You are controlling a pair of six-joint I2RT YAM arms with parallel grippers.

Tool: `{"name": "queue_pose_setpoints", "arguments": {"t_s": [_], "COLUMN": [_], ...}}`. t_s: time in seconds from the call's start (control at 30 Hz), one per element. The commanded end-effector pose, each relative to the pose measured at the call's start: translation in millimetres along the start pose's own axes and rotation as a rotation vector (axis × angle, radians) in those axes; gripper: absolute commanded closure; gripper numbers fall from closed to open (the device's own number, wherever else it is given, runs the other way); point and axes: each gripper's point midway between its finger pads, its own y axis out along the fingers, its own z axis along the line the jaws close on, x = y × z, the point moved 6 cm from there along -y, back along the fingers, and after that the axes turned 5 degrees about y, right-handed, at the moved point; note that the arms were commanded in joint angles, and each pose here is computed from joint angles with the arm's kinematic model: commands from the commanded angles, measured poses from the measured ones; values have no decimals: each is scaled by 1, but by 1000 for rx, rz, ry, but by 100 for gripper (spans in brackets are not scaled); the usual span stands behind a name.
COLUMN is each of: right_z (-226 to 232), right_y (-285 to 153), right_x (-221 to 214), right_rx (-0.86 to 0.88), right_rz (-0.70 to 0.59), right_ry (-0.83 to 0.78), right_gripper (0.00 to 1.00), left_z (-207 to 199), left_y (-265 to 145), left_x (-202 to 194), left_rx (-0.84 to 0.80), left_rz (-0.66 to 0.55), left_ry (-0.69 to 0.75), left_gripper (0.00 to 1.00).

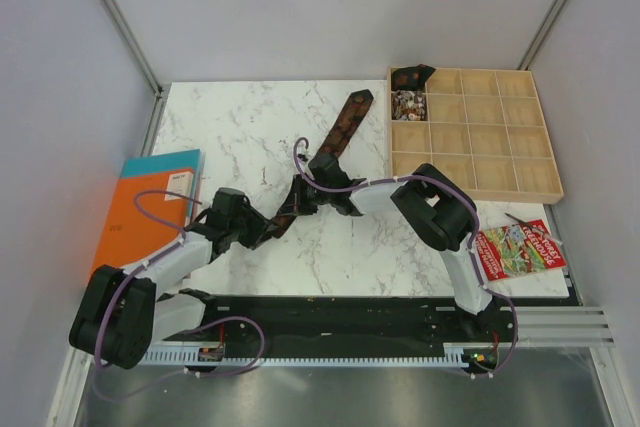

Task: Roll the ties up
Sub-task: Roll the tie at the center of the board.

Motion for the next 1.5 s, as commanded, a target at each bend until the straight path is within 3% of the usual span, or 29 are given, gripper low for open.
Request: {"name": "queue_pose_setpoints", "arguments": {"t_s": [0.0, 0.1, 0.33, 0.5, 0.77, 0.97, 1.47], "right_z": [-19, -20, -20, -8, 39, 59, 76], "right_y": [-5, -4, -6, -8, 0, 8, 9], "right_x": [-16, -18, -18, -14, -19, -31, -45], "right_rx": [-73, -77, -86, -70, -6, 13, 31], "right_rz": [45, 51, 50, 45, 47, 63, 85], "right_ry": [15, 17, 20, 23, 6, -5, -4], "right_gripper": [99, 99, 99, 99, 98, 98, 98], "left_z": [-1, 1, -6, -9, -7, 3, -8], "left_y": [7, 11, 21, 5, -36, -54, -66], "left_x": [6, 7, 10, 13, 22, 22, 30], "left_rx": [17, 39, 68, 129, 214, 298, 337], "left_rz": [-64, -66, -27, 6, -8, 7, 42], "left_ry": [-47, -45, 27, 147, 308, 343, 430], "left_gripper": [55, 61, 89, 96, 98, 98, 98]}}
